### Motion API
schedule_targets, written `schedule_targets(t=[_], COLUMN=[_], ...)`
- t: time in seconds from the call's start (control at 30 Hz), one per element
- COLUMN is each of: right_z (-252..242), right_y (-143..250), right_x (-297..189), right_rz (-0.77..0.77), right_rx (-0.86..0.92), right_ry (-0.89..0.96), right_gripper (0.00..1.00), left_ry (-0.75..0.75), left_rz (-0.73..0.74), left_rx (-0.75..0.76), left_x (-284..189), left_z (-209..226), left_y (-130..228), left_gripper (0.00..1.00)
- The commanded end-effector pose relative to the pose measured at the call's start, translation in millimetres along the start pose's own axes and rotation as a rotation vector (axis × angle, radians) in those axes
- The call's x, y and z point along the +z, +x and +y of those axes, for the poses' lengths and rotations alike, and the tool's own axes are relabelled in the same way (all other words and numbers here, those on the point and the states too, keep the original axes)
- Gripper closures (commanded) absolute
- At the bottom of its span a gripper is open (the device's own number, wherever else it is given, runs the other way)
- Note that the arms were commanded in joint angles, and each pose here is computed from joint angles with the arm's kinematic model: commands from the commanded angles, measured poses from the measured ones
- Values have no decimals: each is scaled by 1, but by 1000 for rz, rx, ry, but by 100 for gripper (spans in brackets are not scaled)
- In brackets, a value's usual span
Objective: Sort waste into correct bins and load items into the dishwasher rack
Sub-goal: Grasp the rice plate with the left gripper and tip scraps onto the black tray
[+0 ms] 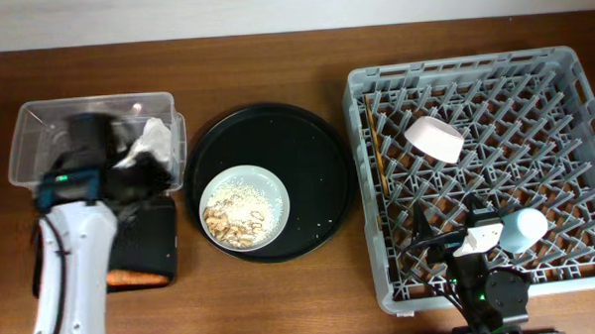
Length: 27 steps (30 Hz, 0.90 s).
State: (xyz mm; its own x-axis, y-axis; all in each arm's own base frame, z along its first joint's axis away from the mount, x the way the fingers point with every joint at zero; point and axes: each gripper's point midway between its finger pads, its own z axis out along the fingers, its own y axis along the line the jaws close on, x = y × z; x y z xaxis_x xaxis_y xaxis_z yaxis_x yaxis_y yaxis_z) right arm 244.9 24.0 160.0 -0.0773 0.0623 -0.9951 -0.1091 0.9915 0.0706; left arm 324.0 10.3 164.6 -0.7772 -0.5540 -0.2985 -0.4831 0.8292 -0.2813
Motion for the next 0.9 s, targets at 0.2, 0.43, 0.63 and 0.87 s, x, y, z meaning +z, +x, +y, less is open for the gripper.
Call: schedule_targets(t=[0.2, 0.43, 0.63, 0.87], right_z=[0, 0, 0, 0], right_y=[2, 2, 2, 2], right_x=[0, 0, 0, 0], right_rz=[1, 1, 1, 1], right_rx=[-7, -7, -7, -7], right_ry=[-5, -5, -5, -5], right_gripper=[2, 2, 2, 2], left_ry=[13, -183, -266, -349], left_rz=[139, 229, 231, 150], left_rx=[796, 971, 1055, 983], left_x=[74, 137, 155, 123], left_z=[-139, -123, -110, -122], left_y=[139, 191, 191, 163], left_gripper=[51, 52, 100, 100])
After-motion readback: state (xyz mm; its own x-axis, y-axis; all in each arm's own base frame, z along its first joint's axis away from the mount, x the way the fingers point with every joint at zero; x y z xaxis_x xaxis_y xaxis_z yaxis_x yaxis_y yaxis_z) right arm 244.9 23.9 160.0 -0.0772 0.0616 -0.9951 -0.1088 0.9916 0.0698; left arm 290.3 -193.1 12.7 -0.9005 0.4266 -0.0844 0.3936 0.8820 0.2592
